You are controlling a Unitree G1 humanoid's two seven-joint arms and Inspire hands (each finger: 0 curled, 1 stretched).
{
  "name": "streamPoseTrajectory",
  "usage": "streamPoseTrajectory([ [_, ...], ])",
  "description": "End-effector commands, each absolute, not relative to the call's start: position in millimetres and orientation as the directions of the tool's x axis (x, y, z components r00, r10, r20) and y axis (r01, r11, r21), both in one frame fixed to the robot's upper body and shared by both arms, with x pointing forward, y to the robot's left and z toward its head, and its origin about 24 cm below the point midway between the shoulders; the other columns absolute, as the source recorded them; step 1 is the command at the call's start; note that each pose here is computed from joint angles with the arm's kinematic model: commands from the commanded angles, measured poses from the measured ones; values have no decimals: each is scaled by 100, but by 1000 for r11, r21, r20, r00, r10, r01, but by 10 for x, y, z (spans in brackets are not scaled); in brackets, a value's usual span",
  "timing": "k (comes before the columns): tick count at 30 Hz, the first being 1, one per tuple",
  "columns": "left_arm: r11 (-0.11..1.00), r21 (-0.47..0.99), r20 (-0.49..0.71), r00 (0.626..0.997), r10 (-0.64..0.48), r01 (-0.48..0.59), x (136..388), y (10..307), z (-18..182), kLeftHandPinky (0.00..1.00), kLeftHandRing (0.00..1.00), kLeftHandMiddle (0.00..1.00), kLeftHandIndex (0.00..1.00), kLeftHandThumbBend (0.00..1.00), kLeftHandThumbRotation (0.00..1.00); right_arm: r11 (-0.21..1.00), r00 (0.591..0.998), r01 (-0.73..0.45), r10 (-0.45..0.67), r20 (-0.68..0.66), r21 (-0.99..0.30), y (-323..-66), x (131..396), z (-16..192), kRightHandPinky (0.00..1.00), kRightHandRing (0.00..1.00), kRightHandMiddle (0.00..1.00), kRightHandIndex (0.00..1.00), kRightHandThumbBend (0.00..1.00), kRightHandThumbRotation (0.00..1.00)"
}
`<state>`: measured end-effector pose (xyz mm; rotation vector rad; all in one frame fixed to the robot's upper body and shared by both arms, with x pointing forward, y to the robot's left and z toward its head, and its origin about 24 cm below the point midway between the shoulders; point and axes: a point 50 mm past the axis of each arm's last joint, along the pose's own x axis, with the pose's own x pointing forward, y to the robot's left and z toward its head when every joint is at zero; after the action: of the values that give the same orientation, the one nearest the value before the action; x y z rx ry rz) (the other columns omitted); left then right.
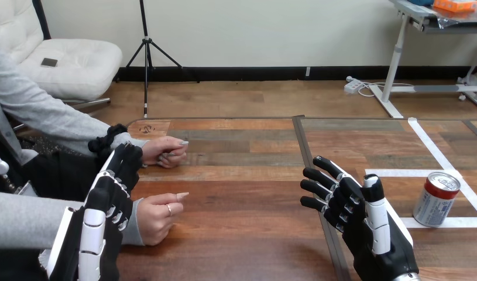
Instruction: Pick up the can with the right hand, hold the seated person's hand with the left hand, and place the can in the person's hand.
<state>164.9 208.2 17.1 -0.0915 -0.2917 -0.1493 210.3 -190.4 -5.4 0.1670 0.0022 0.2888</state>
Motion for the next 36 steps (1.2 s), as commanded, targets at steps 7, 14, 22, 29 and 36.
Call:
streamPoseTrajectory([
  [7, 982, -46, 353, 923, -157, 184, 1743, 2043, 310, 100, 97, 94, 93, 54, 100, 937, 935, -334, 315, 164, 104, -1860, 2354, 239, 81, 87, 87, 89, 83, 100],
  [14, 982, -46, 350, 924, -155, 182, 1742, 2037, 302, 100, 97, 94, 93, 55, 100, 939, 935, -333, 316, 162, 91, -1870, 2429, 271, 81, 86, 87, 88, 84, 100],
  [22, 980, -43, 351, 921, -169, 196, 1750, 2044, 293, 100, 97, 94, 93, 55, 100, 945, 940, -316, 299, 163, 85, -1904, 2540, 317, 81, 86, 86, 88, 88, 100],
  [29, 981, -41, 348, 923, -165, 191, 1753, 2052, 288, 100, 97, 94, 93, 55, 100, 958, 950, -279, 266, 165, 66, -1962, 2665, 367, 79, 84, 85, 87, 88, 100],
  [36, 980, -53, 344, 925, -165, 194, 1751, 2056, 290, 100, 97, 94, 93, 56, 100, 965, 950, -261, 251, 184, 32, -2021, 2771, 440, 80, 86, 85, 87, 89, 100],
])
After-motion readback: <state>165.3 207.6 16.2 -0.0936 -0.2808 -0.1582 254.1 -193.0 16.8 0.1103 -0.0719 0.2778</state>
